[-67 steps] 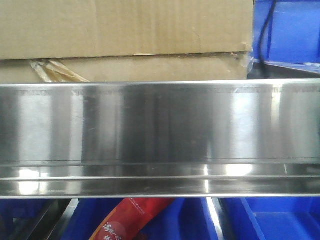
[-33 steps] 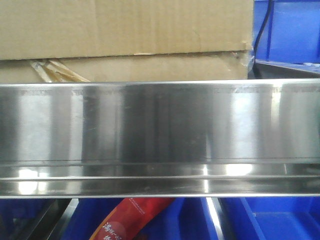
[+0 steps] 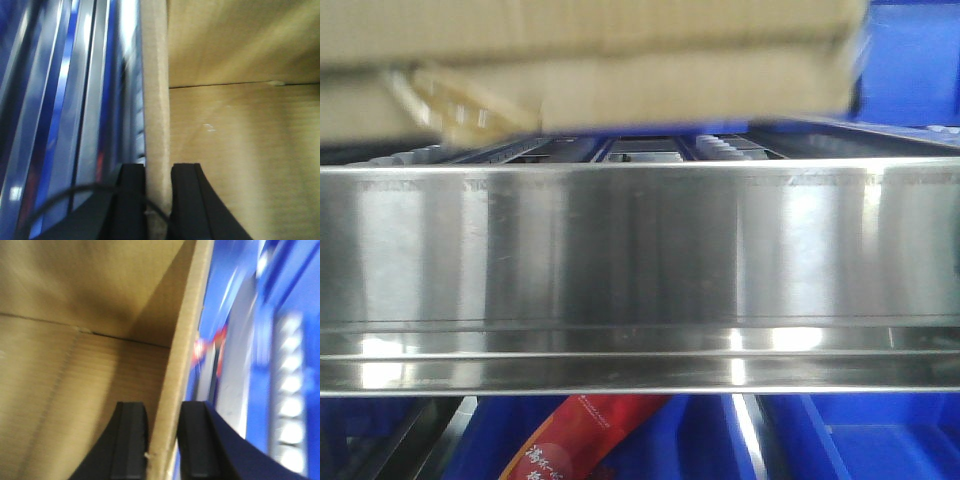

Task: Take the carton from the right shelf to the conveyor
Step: 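Lift the carton with both grippers and pull it off the shelf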

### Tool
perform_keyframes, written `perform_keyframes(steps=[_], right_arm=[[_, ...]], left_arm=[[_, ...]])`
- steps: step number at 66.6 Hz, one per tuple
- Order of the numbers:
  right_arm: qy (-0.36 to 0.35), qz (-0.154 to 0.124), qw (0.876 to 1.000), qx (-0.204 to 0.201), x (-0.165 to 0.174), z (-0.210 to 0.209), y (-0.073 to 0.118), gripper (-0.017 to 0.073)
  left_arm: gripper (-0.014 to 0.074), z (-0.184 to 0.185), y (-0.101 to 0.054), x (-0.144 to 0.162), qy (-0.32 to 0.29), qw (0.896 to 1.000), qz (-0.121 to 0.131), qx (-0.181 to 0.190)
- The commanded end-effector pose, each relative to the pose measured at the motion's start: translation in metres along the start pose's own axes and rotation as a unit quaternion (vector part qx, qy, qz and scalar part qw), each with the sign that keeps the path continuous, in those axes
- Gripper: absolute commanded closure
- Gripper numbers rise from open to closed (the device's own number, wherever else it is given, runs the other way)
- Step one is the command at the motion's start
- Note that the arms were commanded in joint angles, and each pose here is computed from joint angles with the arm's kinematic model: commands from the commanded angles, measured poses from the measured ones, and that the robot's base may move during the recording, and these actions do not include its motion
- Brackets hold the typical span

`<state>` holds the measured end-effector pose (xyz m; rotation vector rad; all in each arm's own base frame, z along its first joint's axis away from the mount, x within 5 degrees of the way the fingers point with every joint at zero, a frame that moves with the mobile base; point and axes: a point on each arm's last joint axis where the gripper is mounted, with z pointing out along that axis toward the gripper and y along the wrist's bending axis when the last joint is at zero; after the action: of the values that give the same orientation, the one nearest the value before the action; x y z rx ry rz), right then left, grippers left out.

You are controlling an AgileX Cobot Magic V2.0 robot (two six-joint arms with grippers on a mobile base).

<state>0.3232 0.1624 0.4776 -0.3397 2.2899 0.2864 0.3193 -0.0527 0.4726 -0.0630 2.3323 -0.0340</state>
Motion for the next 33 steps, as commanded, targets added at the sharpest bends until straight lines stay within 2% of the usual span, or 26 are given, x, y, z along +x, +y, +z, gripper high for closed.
perform_keyframes(steps=[1,8,15,24,33], right_arm=[[-0.052,0.001,0.999,-0.002,-0.003,-0.040,-0.001,0.0628],[-0.052,-0.003,0.999,-0.007,0.007,-0.057,0.000,0.0628],[-0.039,-0.009,0.999,-0.010,0.024,-0.070,0.002,0.0628],[-0.019,-0.020,1.000,-0.011,0.049,-0.083,0.002,0.0628],[-0.015,-0.024,1.000,-0.014,0.067,-0.098,-0.001,0.0628]], left_arm=[[0.0611,-0.038,-0.004,0.001,-0.043,0.999,-0.002,0.030],[0.0611,-0.063,-0.010,0.006,-0.065,0.997,-0.002,0.049],[0.0611,-0.078,-0.022,0.014,-0.072,0.995,0.014,0.068],[0.0611,-0.082,-0.036,0.030,-0.059,0.994,0.037,0.084],[0.0611,-0.085,-0.048,0.048,-0.041,0.993,0.045,0.098]])
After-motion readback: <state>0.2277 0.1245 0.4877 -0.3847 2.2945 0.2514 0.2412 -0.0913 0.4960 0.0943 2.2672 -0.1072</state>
